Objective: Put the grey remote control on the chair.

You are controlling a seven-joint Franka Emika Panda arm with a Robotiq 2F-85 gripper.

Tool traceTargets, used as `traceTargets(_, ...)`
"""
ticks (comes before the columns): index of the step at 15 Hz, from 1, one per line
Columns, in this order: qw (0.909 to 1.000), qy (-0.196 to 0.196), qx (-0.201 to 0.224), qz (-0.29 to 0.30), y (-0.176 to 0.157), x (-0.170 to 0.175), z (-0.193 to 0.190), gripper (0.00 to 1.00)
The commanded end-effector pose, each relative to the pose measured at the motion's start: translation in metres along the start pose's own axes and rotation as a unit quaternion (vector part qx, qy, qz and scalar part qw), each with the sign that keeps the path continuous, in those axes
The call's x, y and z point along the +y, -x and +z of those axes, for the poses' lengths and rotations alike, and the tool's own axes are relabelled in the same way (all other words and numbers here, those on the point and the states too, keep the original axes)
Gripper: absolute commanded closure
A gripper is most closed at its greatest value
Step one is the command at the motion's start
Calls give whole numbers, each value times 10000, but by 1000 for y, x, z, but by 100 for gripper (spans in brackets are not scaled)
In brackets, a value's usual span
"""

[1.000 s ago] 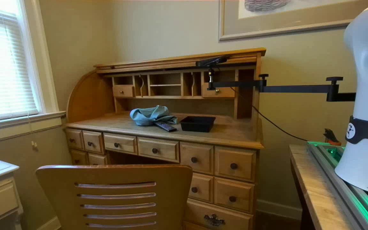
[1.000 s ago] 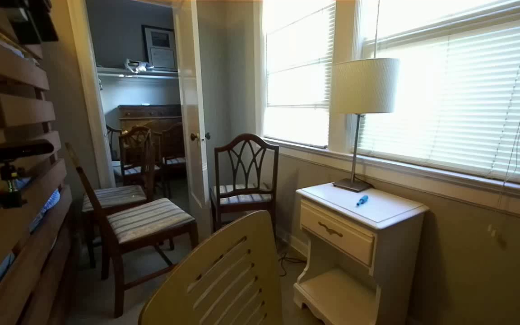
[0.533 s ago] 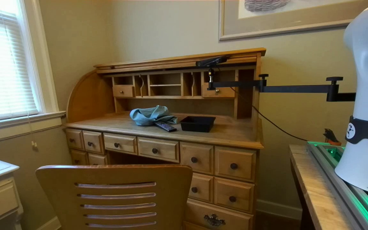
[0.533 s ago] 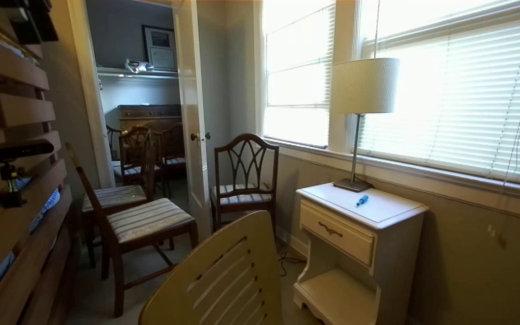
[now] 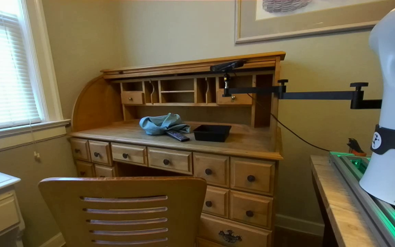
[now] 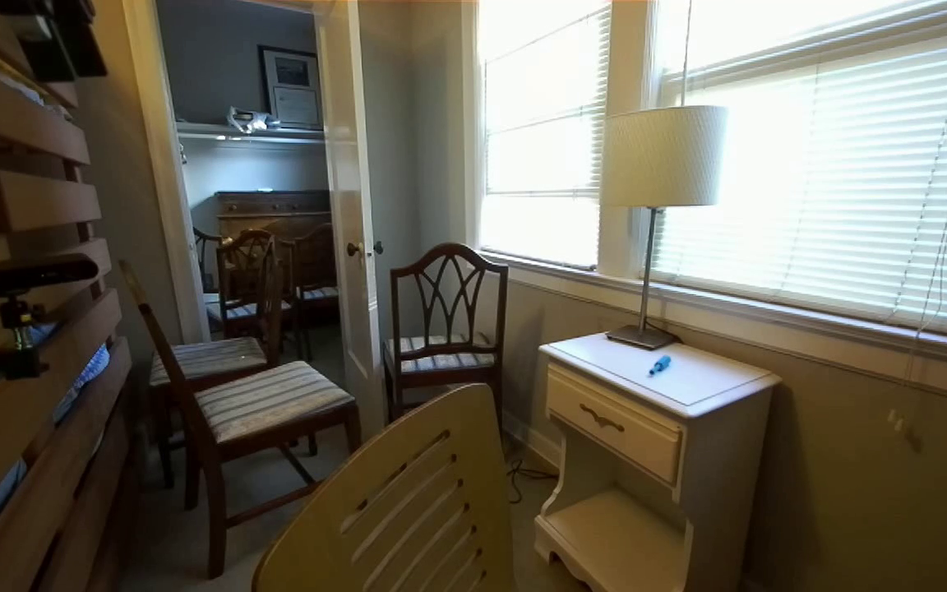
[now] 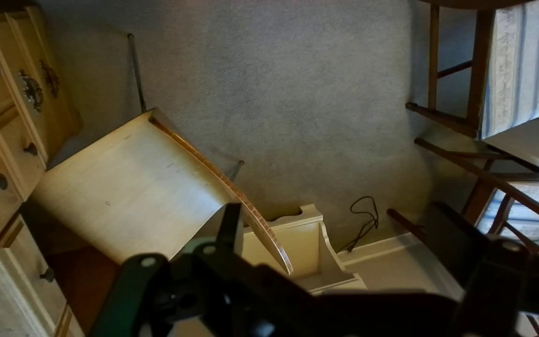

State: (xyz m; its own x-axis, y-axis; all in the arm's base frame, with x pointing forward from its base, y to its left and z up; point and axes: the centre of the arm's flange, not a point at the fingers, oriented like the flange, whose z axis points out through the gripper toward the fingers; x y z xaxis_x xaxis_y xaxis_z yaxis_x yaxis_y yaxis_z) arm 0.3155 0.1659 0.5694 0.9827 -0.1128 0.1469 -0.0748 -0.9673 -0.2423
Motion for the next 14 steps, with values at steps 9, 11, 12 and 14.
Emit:
traceTargets(9, 9940, 274, 778, 724, -59, 49, 7, 0)
traceTargets(11, 9918, 285, 873, 885, -70, 64, 10, 0)
traceTargets(12, 9909, 281, 910, 948, -76, 73, 11, 0)
traceTargets(14, 9893, 256, 960, 1069, -84, 88, 15, 0)
